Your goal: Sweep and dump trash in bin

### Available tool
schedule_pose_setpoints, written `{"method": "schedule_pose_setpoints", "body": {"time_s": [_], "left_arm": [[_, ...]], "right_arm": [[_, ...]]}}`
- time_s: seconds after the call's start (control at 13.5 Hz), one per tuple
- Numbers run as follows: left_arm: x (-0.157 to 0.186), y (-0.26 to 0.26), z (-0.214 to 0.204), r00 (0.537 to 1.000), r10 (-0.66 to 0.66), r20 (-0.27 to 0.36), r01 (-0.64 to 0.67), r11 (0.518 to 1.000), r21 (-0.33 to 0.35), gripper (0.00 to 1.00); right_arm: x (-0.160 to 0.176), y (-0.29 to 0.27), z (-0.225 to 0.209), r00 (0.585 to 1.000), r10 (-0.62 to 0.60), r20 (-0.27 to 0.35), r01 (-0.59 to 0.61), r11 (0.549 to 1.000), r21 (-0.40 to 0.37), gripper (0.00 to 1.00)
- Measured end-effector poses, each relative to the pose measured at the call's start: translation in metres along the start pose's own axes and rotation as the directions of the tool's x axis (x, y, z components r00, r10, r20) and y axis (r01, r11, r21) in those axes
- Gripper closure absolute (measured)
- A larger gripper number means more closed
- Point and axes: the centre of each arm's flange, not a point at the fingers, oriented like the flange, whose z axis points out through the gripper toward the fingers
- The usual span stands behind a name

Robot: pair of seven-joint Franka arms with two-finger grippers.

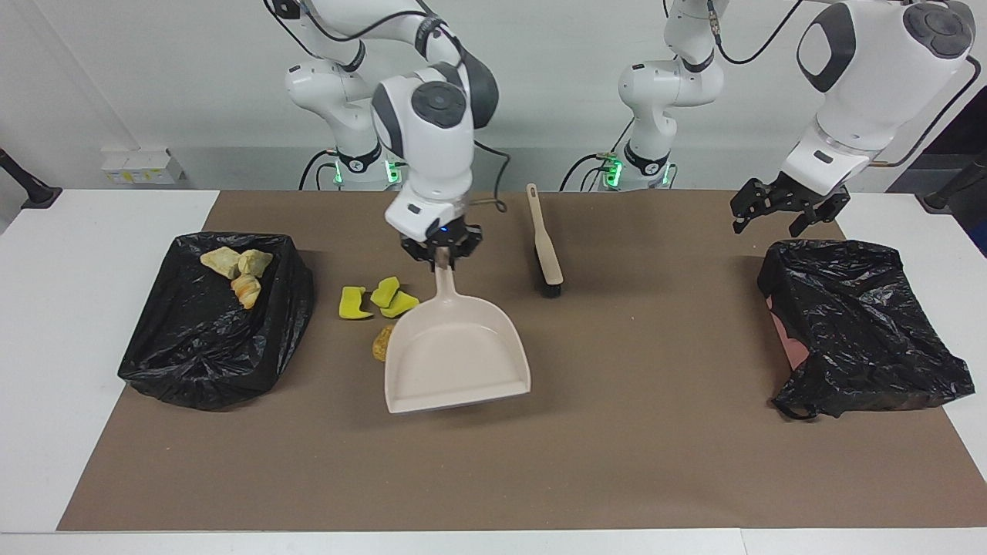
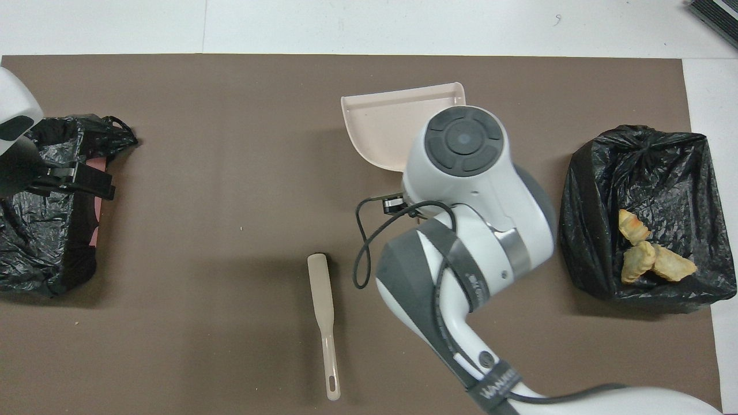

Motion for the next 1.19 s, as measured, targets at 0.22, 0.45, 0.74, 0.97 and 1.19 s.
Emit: {"method": "schedule_pose_setpoints", "body": {"time_s": [0.22, 0.45, 0.74, 0.97, 1.19], "left_arm": [[0.000, 0.000, 0.000, 1.000, 0.000, 0.000, 0.000, 1.000, 0.000, 0.00], [0.000, 0.000, 0.000, 1.000, 0.000, 0.000, 0.000, 1.000, 0.000, 0.00], [0.000, 0.000, 0.000, 1.000, 0.000, 0.000, 0.000, 1.000, 0.000, 0.00], [0.000, 0.000, 0.000, 1.000, 0.000, 0.000, 0.000, 1.000, 0.000, 0.00], [0.000, 0.000, 0.000, 1.000, 0.000, 0.000, 0.000, 1.000, 0.000, 0.00]], "right_arm": [[0.016, -0.061, 0.037, 0.995, 0.096, -0.042, -0.094, 0.994, 0.054, 0.68], [0.029, -0.113, 0.071, 0.990, 0.125, -0.058, -0.120, 0.988, 0.093, 0.68], [0.031, -0.129, 0.104, 0.993, 0.111, -0.041, -0.107, 0.990, 0.089, 0.68], [0.026, -0.136, 0.099, 0.994, 0.097, -0.040, -0.093, 0.992, 0.086, 0.65], [0.016, -0.142, 0.076, 0.996, 0.078, -0.051, -0.073, 0.993, 0.089, 0.33]]}}
